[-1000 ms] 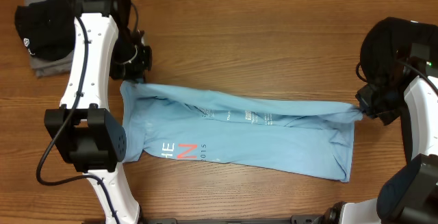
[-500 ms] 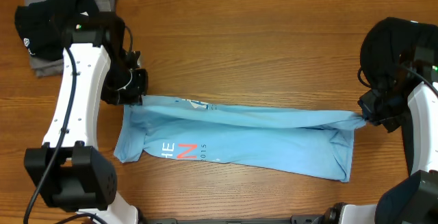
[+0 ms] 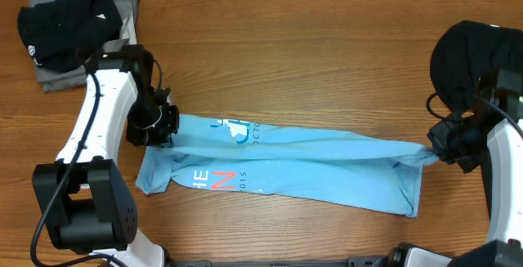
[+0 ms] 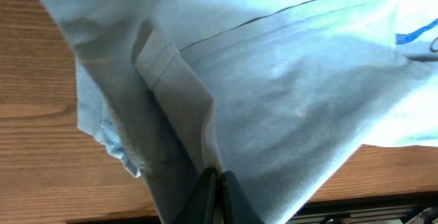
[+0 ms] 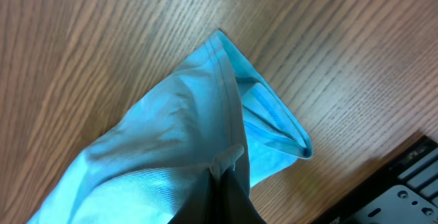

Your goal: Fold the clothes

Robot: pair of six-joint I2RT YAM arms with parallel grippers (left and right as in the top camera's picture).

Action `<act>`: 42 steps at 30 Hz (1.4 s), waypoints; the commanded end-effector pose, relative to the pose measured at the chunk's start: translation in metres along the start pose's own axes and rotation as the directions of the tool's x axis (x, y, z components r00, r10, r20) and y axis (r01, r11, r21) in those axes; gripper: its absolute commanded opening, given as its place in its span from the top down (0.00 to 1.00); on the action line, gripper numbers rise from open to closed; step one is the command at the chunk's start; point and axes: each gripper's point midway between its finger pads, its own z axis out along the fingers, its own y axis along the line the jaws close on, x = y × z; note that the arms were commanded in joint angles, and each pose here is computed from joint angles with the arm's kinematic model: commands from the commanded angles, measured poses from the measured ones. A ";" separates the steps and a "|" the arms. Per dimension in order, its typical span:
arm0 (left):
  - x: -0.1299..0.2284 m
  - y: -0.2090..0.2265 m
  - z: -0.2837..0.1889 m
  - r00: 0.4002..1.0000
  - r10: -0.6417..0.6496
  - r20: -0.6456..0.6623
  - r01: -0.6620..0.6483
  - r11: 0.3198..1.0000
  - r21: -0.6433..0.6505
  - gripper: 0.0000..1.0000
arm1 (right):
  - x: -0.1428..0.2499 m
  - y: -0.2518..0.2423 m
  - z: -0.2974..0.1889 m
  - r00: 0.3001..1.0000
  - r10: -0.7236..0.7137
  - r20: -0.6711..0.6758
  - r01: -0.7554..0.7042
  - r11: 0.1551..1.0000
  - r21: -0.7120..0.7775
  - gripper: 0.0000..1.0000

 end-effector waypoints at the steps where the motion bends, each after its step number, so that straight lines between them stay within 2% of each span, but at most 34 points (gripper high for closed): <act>1: 0.000 0.011 -0.001 0.999 -0.033 0.006 0.033 0.999 -0.022 0.96 | -0.002 -0.015 0.001 0.997 0.061 0.042 -0.063 0.997 0.040 0.96; 8: -0.005 0.034 -0.005 0.993 -0.111 0.030 0.111 0.994 0.004 0.96 | -0.015 -0.038 0.005 0.981 0.184 0.062 -0.187 0.981 0.044 0.96; 13: -0.003 0.036 -0.006 0.993 -0.119 0.024 0.119 0.993 0.022 0.96 | -0.008 -0.029 0.014 0.991 0.136 0.003 -0.136 0.991 -0.015 0.96; 23: 0.001 0.029 -0.005 0.995 -0.100 0.006 0.100 0.994 0.034 0.95 | 0.005 -0.035 0.036 0.991 0.131 -0.037 -0.130 0.991 0.011 0.96; 27: 0.005 0.029 -0.005 0.995 -0.103 -0.011 0.104 0.994 0.034 0.67 | 0.004 -0.034 0.036 0.991 0.130 -0.036 -0.130 0.992 0.004 0.96; 31: 0.005 0.026 -0.005 0.994 -0.108 -0.014 0.109 0.993 0.047 0.60 | 0.006 -0.028 0.036 0.992 0.117 -0.052 -0.118 0.993 -0.027 0.95; 34: 0.004 0.025 -0.005 0.994 -0.111 -0.010 0.111 0.992 0.054 0.59 | 0.009 -0.021 0.035 0.994 0.074 -0.074 -0.079 0.995 -0.069 0.91; 35: 0.003 0.025 -0.005 0.994 -0.111 -0.007 0.111 0.992 0.054 0.59 | 0.011 -0.019 0.035 0.995 0.059 -0.084 -0.066 0.994 -0.083 0.85; 37: 0.003 0.025 -0.005 0.994 -0.111 -0.006 0.111 0.992 0.053 0.59 | 0.013 -0.019 0.035 0.995 0.052 -0.089 -0.060 0.995 -0.083 0.59; 39: 0.003 0.025 -0.005 0.994 -0.110 -0.006 0.111 0.992 0.054 0.59 | 0.013 -0.020 0.035 0.995 0.047 -0.091 -0.054 0.995 -0.082 0.06; 40: 0.003 0.025 -0.005 0.994 -0.110 -0.005 0.110 0.992 0.054 0.59 | 0.014 -0.020 0.036 0.995 0.045 -0.092 -0.053 0.995 -0.081 0.00; 42: 0.002 0.024 -0.005 0.994 -0.109 -0.001 0.109 0.992 0.062 0.58 | 0.014 -0.020 0.035 0.994 0.046 -0.094 -0.054 0.995 -0.081 0.00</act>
